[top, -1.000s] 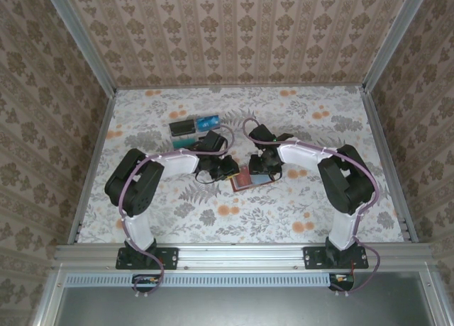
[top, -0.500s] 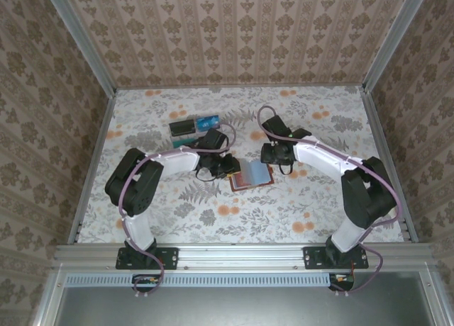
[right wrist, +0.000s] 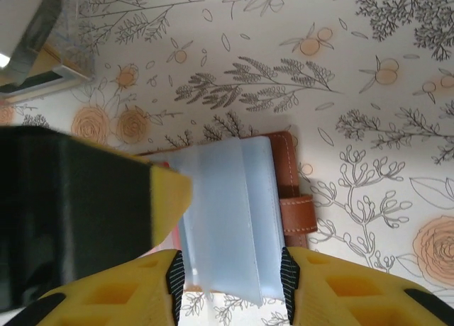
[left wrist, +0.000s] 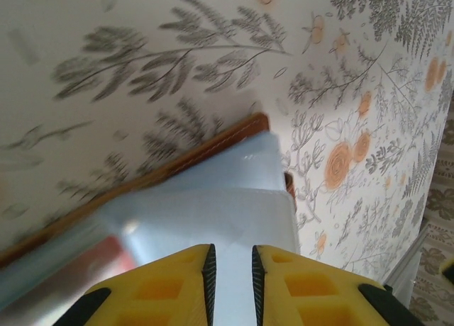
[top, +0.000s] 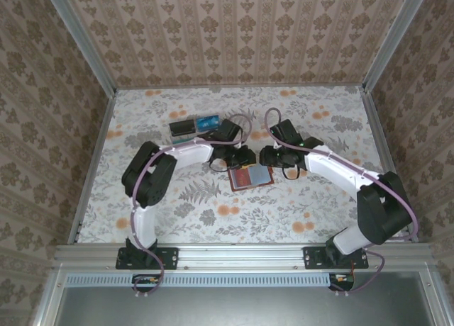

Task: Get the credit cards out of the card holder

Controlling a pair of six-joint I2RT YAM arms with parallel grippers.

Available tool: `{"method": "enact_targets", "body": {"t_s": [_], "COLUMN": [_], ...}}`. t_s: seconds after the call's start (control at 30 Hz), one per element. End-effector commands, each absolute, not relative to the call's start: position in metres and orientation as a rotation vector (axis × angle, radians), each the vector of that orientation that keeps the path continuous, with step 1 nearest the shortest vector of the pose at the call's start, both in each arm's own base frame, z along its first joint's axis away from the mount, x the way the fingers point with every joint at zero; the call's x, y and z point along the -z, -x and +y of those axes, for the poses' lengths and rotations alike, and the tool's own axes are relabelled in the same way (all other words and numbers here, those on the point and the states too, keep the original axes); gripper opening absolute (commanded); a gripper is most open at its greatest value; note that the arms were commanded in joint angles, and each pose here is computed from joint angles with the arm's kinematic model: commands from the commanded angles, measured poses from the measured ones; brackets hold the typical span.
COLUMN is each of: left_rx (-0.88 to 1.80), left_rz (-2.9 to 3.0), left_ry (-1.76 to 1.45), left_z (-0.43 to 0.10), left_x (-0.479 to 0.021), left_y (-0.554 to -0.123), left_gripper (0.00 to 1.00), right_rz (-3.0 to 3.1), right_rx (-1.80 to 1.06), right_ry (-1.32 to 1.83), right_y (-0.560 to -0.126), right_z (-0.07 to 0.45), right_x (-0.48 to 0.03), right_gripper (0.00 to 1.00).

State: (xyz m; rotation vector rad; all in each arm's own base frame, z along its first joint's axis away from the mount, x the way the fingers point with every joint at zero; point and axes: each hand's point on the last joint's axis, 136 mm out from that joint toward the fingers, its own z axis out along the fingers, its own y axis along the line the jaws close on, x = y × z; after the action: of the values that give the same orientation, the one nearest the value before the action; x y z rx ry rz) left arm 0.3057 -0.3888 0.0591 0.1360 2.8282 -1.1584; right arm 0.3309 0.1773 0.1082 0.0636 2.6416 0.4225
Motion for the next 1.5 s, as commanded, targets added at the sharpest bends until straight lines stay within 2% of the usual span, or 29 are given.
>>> {"method": "enact_targets", "body": {"t_s": [0.0,0.23,0.47,0.63,0.9,1.17,1.47], "left_rx": [1.151,1.116,1.147,1.129,0.989,1.010,1.000], "left_rz": [2.870,2.914,2.823,2.761,2.799,2.822,2.870], "left_ry": [-0.136,-0.131,-0.179,-0.090,0.234,0.205,0.188], "left_z": [-0.402,-0.408,-0.402,-0.372,-0.294,-0.301,-0.314], "left_x": [-0.049,-0.031,-0.075,-0.106,-0.075,-0.072,-0.049], "left_y": [-0.305,-0.300,-0.305,-0.308,-0.295,-0.291,-0.293], "left_gripper": [0.21,0.13,0.11,0.12,0.13,0.15,0.14], "right_rz": [2.586,2.607,2.605,2.608,2.711,2.775,2.870], "right_rx": [-0.486,-0.588,-0.666,-0.809,-0.823,-0.893,-0.899], "right_ry": [-0.092,-0.079,-0.100,-0.054,0.035,0.138,0.150], "right_y": [-0.329,-0.323,-0.325,-0.327,-0.334,-0.350,-0.337], "right_z": [0.177,0.186,0.195,0.216,0.244,0.256,0.252], "right_x": [-0.120,-0.109,-0.104,-0.105,-0.088,-0.054,-0.035], "right_gripper": [0.43,0.32,0.29,0.29,0.29,0.28,0.28]}}
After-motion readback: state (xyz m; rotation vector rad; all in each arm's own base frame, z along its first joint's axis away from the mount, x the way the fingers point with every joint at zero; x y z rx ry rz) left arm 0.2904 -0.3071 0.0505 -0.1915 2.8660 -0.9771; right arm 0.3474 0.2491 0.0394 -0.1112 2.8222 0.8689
